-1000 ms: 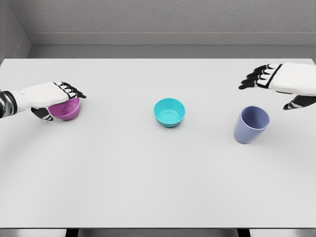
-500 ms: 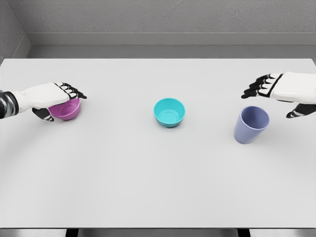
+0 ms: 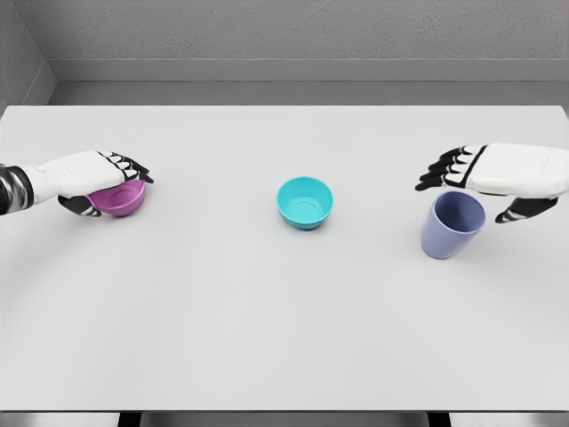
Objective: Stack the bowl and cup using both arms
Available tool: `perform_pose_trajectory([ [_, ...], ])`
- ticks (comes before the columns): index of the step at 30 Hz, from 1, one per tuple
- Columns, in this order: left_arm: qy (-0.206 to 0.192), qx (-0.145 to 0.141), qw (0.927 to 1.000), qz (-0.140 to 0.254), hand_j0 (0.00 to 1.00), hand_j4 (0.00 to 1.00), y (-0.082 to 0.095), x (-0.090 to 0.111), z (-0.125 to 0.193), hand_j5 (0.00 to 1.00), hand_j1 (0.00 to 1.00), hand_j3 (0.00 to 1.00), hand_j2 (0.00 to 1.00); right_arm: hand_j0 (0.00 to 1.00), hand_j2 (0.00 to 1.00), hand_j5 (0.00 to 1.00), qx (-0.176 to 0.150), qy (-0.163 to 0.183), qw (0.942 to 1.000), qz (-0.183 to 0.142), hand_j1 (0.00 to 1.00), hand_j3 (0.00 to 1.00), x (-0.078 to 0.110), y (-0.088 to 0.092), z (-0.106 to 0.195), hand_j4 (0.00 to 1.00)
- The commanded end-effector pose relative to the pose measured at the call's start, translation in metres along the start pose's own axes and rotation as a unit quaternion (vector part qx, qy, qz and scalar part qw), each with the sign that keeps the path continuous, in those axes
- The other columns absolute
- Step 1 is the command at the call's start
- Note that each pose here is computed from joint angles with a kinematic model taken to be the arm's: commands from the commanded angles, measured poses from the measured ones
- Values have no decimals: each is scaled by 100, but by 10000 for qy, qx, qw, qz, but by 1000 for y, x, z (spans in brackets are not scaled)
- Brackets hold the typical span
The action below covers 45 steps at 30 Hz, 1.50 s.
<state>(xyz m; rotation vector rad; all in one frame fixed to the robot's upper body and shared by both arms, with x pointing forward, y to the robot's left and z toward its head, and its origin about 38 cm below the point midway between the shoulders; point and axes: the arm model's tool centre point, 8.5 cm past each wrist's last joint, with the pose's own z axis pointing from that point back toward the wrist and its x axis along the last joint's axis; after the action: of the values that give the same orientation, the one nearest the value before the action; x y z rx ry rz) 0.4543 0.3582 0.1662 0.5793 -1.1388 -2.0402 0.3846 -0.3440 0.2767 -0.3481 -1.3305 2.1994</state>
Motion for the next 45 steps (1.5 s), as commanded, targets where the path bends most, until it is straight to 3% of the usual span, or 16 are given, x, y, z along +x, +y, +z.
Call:
perform_pose_trajectory([
  [1, 6, 13, 10000, 19, 80, 80, 0, 0, 0, 80, 80, 80, 80, 100, 100, 100, 29, -35, 10000, -46, 100, 100, 1, 3, -2, 100],
  [16, -42, 39, 10000, -55, 70, 70, 3, 3, 4, 70, 70, 70, 70, 100, 100, 100, 109, -176, 9997, -133, 100, 100, 6, 12, -13, 100],
  [21, -190, 212, 9993, -257, 69, 69, 18, 16, 5, 69, 69, 69, 69, 100, 100, 100, 172, -197, 9995, -173, 100, 100, 6, 17, -15, 100],
  [45, -631, 628, 9929, -787, 67, 67, 53, 55, 3, 67, 67, 67, 67, 100, 100, 100, 194, -183, 9995, -144, 100, 100, 5, 18, -19, 100],
])
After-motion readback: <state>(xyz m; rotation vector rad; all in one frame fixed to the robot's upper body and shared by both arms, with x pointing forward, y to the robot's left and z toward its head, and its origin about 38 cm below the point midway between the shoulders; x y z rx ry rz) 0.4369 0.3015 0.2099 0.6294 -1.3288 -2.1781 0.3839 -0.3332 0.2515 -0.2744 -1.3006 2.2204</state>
